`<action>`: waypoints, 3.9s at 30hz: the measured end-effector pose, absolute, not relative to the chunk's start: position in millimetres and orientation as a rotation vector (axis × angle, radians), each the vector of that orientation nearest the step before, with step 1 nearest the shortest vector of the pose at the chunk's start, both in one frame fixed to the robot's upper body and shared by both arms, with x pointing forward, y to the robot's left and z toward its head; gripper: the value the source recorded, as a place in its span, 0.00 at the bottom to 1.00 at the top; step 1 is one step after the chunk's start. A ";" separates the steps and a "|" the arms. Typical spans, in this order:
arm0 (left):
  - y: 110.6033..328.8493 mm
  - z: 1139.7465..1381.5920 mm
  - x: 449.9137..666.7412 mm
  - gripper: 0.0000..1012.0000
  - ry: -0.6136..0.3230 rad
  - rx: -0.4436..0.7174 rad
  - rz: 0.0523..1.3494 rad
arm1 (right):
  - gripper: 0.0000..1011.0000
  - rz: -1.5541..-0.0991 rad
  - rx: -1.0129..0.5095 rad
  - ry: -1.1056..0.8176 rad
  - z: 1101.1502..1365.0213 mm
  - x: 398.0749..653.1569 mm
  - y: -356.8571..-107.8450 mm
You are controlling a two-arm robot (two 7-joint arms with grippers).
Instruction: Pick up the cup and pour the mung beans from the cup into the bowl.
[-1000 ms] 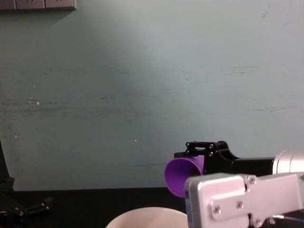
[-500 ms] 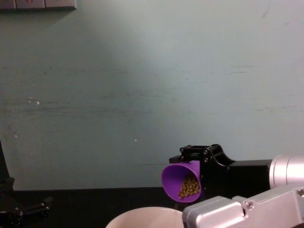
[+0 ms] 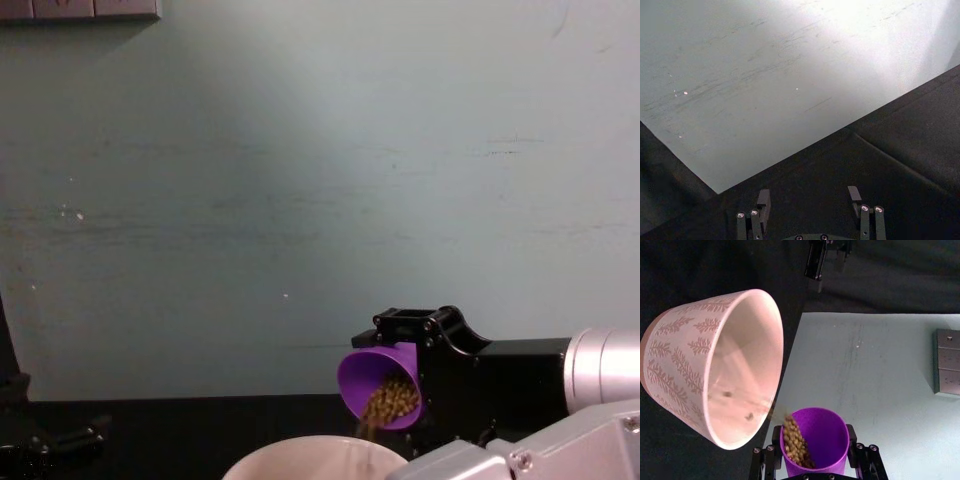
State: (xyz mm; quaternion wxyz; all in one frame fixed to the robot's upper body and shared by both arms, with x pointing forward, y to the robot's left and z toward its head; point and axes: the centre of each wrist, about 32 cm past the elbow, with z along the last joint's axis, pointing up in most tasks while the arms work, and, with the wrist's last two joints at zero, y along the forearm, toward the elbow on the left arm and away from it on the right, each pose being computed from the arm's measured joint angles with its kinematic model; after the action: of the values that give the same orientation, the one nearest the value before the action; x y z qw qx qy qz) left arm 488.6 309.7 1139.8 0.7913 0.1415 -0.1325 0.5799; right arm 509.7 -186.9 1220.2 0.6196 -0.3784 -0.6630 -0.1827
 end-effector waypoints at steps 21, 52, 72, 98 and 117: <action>309.7 1139.8 488.6 0.99 -0.285 0.304 1.248 | 0.72 -0.409 -0.884 -1.567 1219.5 508.0 -186.0; 309.7 1139.8 488.6 0.99 -0.285 0.304 1.248 | 0.72 -0.395 -0.900 -1.621 1218.8 507.0 -185.5; 309.7 1139.8 488.6 0.99 -0.285 0.304 1.248 | 0.72 -0.396 -0.899 -1.689 1217.7 505.9 -183.2; 309.7 1139.8 488.6 0.99 -0.285 0.304 1.248 | 0.72 -0.380 -0.898 -1.834 1216.1 506.1 -182.8; 309.7 1139.8 488.6 0.99 -0.285 0.304 1.248 | 0.72 -0.432 -0.912 -1.835 1221.6 505.9 -186.8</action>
State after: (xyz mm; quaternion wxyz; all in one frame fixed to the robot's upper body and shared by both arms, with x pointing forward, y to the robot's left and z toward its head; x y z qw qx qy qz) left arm 488.6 309.7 1139.8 0.7913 0.1415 -0.1325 0.5799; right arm 505.9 -186.8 1221.6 0.5000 -0.3773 -0.7587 -0.1787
